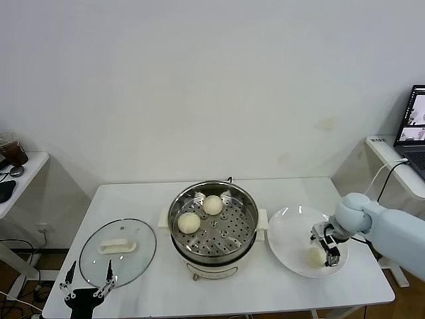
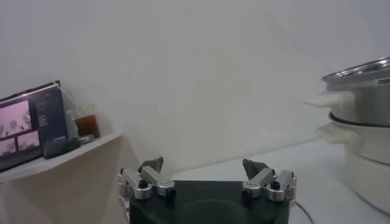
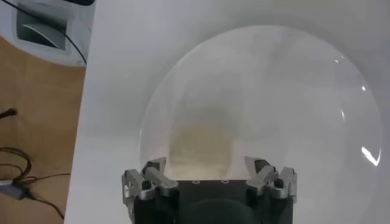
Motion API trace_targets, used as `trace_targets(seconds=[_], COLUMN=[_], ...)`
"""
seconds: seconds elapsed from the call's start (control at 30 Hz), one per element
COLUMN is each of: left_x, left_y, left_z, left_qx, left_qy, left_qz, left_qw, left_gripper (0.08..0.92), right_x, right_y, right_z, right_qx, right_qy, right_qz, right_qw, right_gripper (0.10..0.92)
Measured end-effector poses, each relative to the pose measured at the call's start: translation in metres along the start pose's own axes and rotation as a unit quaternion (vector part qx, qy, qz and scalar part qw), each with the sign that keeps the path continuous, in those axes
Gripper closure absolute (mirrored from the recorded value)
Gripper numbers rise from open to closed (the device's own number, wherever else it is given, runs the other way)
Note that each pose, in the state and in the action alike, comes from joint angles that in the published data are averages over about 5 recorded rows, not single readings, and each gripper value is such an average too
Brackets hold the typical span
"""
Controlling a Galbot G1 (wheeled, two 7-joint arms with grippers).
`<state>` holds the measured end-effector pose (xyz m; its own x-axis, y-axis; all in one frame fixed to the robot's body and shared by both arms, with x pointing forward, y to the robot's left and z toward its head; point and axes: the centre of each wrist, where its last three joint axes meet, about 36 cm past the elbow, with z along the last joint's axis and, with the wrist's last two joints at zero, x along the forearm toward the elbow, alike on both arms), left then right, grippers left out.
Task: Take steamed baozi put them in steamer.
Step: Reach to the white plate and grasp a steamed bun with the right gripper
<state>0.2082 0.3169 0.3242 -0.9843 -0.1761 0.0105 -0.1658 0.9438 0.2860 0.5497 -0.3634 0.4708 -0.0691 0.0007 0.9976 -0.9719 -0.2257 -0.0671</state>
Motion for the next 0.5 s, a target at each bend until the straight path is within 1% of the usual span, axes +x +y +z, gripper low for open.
trace_targets(seconds=[0.2,0.5], left_x=[0.001,-0.0003], left_y=[-0.0003,-0.0007], left_z=[0.0001,-0.0014], left_qx=[0.001,0.001], left_qy=[0.001,-0.002], left_qz=[0.0,-0.001], left_qw=[1.0,1.0], left_gripper=[0.177,0.177], right_x=[-0.0038,0.0011], right_y=[0.0008,-0.0022], right_z=[-0.0007,0.0011], right_qx=[-0.004,-0.01], right_qy=[0.001,-0.002], right_qz=[-0.005,-0.009], right_qw=[1.0,1.0], right_gripper=[0.453,0.563])
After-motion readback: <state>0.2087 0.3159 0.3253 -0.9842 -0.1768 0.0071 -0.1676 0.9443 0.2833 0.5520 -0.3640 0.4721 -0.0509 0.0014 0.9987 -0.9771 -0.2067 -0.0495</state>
